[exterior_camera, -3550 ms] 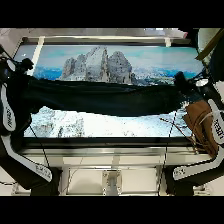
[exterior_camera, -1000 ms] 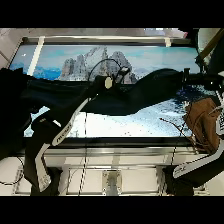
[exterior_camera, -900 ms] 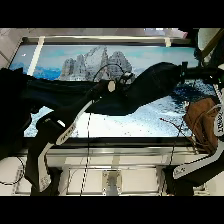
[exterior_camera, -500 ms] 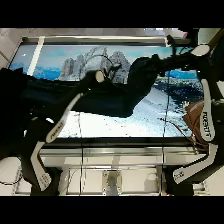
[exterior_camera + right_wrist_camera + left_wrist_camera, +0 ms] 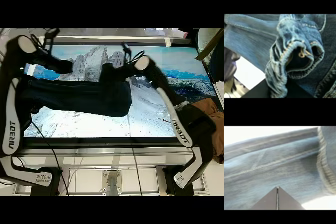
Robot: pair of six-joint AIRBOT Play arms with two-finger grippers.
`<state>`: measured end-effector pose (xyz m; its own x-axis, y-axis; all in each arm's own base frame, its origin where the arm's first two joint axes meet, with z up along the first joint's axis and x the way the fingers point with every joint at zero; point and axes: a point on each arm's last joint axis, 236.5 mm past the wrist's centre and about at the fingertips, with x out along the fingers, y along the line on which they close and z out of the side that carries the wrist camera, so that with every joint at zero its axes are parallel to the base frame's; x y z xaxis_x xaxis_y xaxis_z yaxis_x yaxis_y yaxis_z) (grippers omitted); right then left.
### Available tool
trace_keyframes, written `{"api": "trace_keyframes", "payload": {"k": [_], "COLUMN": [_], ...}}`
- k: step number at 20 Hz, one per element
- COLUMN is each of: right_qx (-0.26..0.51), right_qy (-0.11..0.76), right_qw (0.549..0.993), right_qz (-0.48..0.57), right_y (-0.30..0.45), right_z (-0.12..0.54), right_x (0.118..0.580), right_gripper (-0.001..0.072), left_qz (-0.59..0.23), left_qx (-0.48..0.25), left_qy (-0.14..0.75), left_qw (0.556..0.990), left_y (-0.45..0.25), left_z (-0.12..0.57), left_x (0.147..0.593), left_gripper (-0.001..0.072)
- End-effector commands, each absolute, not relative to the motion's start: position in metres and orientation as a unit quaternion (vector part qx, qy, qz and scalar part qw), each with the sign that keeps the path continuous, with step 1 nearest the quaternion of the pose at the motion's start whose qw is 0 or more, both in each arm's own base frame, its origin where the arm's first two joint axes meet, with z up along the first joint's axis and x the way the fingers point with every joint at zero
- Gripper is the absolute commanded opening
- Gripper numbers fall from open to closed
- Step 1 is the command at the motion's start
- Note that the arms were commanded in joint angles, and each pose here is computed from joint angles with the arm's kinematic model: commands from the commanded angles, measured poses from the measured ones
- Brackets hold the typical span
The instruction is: Fold the clothes and pants, and hang the long-sleeved shirts on hangers.
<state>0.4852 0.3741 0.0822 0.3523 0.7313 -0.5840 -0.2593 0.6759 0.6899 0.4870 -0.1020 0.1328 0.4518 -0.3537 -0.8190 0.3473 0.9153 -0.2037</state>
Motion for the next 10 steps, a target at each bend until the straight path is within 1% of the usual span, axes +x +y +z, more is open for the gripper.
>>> {"api": "trace_keyframes", "payload": {"k": [1, 3, 5, 8, 10], "right_qx": [0.253, 0.231, 0.179, 0.09, 0.058], "right_qy": [0.419, 0.428, 0.466, 0.551, 0.583], "right_qw": [0.805, 0.805, 0.804, 0.794, 0.791], "right_qz": [0.335, 0.341, 0.323, 0.242, 0.176], "right_y": [0.44, 0.441, 0.404, 0.289, 0.214], "right_z": [0.076, 0.074, 0.062, 0.043, 0.037], "right_x": [0.48, 0.471, 0.469, 0.469, 0.473], "right_gripper": [0.0541, 0.0549, 0.0541, 0.0534, 0.0536], "left_qz": [-0.18, -0.186, -0.189, -0.193, -0.193], "left_qx": [-0.007, 0.007, 0.01, 0.016, 0.016], "left_qy": [0.482, 0.483, 0.483, 0.483, 0.483], "left_qw": [0.857, 0.856, 0.855, 0.854, 0.854], "left_y": [-0.064, -0.062, -0.062, -0.062, -0.062], "left_z": [0.145, 0.143, 0.143, 0.143, 0.143], "left_x": [0.48, 0.479, 0.478, 0.477, 0.477], "left_gripper": [0.0013, 0.0013, 0.0013, 0.0013, 0.0013]}}
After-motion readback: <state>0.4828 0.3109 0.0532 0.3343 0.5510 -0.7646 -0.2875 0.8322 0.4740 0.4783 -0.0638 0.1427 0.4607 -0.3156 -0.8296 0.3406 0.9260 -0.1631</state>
